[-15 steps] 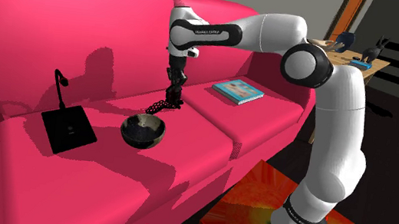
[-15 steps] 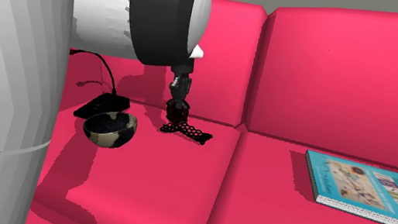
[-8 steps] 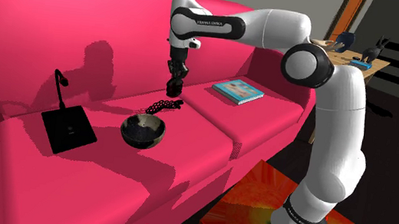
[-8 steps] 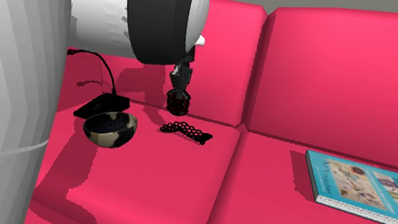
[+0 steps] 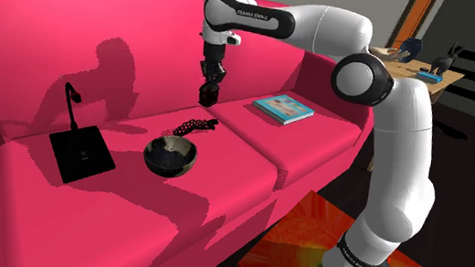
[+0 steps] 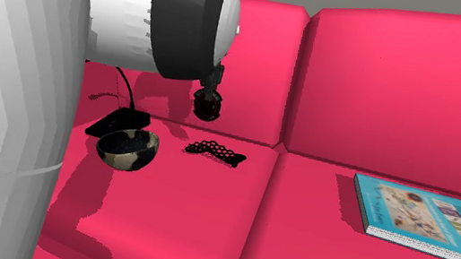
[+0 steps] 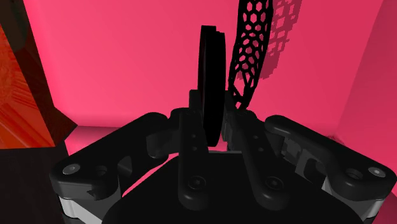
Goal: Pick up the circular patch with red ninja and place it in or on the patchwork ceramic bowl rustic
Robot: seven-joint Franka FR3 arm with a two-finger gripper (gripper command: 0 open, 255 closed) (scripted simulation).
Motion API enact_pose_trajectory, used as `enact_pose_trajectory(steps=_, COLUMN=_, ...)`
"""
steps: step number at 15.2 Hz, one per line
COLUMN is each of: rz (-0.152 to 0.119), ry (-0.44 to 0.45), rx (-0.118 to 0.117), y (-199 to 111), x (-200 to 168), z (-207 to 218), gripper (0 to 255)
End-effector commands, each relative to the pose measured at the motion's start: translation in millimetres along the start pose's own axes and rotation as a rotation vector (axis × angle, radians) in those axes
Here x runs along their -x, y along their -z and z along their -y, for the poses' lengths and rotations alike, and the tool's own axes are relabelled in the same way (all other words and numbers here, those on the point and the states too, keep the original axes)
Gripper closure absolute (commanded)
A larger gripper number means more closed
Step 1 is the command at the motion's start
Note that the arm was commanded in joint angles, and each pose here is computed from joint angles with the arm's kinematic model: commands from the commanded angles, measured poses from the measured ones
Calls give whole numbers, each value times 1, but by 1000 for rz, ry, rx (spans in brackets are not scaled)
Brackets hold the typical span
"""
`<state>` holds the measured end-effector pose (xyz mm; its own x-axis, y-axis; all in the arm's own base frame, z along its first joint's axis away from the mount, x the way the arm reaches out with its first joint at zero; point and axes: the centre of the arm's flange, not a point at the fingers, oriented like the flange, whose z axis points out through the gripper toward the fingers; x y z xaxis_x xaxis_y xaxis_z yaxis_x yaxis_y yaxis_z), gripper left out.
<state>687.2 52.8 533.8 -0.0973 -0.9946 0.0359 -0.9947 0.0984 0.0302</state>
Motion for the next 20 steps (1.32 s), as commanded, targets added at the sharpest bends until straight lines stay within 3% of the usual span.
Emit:
enact_pose_trajectory(steps=1, rz=0, ry=0, rx=0, y=7, x=11, z=-6, gripper=255)
enact_pose_trajectory(steps=16, rz=0, ry=0, rx=0, y=43, x=187, z=-90, gripper=255)
enact_pose_trajectory(steps=20, rz=0, ry=0, rx=0, y=29, x=195, z=-93, gripper=255)
